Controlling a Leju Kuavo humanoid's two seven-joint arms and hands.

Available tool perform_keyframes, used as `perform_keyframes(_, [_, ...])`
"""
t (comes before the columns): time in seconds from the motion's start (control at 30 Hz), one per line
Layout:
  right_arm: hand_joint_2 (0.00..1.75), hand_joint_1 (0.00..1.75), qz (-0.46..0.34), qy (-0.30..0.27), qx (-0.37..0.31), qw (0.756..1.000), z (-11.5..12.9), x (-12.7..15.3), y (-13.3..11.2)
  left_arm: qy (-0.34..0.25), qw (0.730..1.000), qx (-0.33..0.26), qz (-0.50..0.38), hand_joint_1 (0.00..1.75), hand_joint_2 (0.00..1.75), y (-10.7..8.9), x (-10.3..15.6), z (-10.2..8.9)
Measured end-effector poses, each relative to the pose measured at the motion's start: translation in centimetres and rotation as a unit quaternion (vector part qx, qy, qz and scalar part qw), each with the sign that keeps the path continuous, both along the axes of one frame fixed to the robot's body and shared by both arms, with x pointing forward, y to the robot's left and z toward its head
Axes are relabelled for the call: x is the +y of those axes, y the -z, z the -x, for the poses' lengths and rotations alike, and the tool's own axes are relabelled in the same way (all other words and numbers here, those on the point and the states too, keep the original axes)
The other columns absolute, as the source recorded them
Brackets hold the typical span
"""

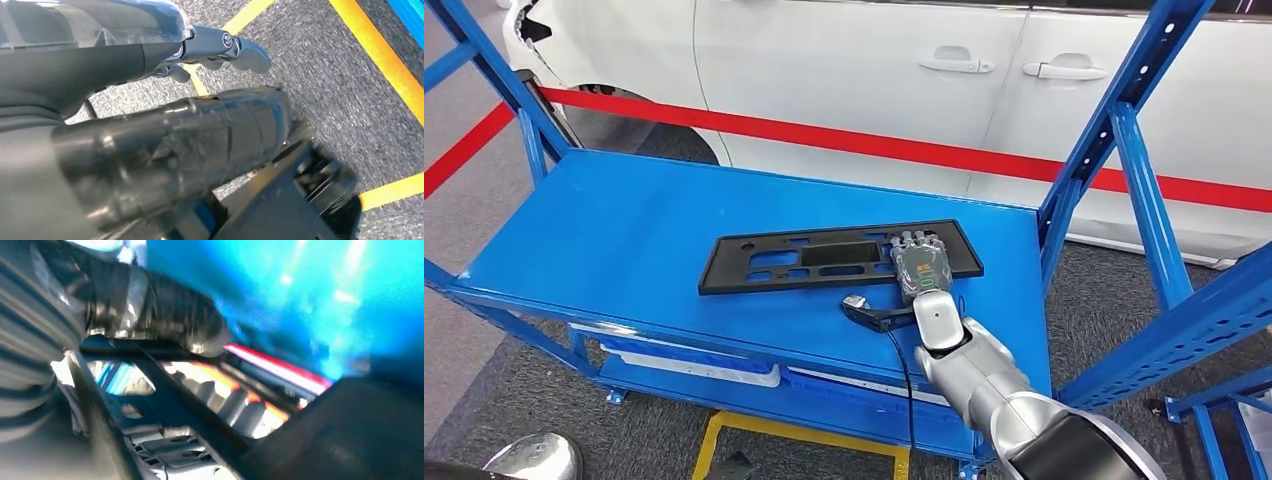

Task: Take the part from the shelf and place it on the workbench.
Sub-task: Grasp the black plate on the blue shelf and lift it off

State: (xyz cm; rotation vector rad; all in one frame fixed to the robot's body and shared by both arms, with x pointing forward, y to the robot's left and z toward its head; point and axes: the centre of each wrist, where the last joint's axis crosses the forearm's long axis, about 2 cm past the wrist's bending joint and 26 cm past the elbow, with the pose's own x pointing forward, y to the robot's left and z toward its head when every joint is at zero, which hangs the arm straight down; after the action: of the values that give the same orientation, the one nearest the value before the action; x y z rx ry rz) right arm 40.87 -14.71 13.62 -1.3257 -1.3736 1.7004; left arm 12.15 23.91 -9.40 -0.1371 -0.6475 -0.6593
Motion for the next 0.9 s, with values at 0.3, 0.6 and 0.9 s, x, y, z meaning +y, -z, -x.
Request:
perform_keyframes(0.3, [1.75,1.75,-0.001,0.002,-0.002,1.0,-0.09,-0.02,-0.12,0.001,1.0,-0.002,-0.001,0.0,0.0,-0.05,0.08,-0.21])
perform_keyframes(0.6, [1.75,1.75,0.0,0.004,0.005,1.0,0.23,-0.29,0.49,0.002,1.0,-0.002,0.0,0.0,0.0,-0.09,0.0,-0.34])
perform_keyframes(0.9, [1.75,1.75,-0.001,0.003,0.005,1.0,0.25,-0.11,0.44,0.002,1.0,-0.003,0.0,0.0,0.0,-0.12,0.0,-0.44])
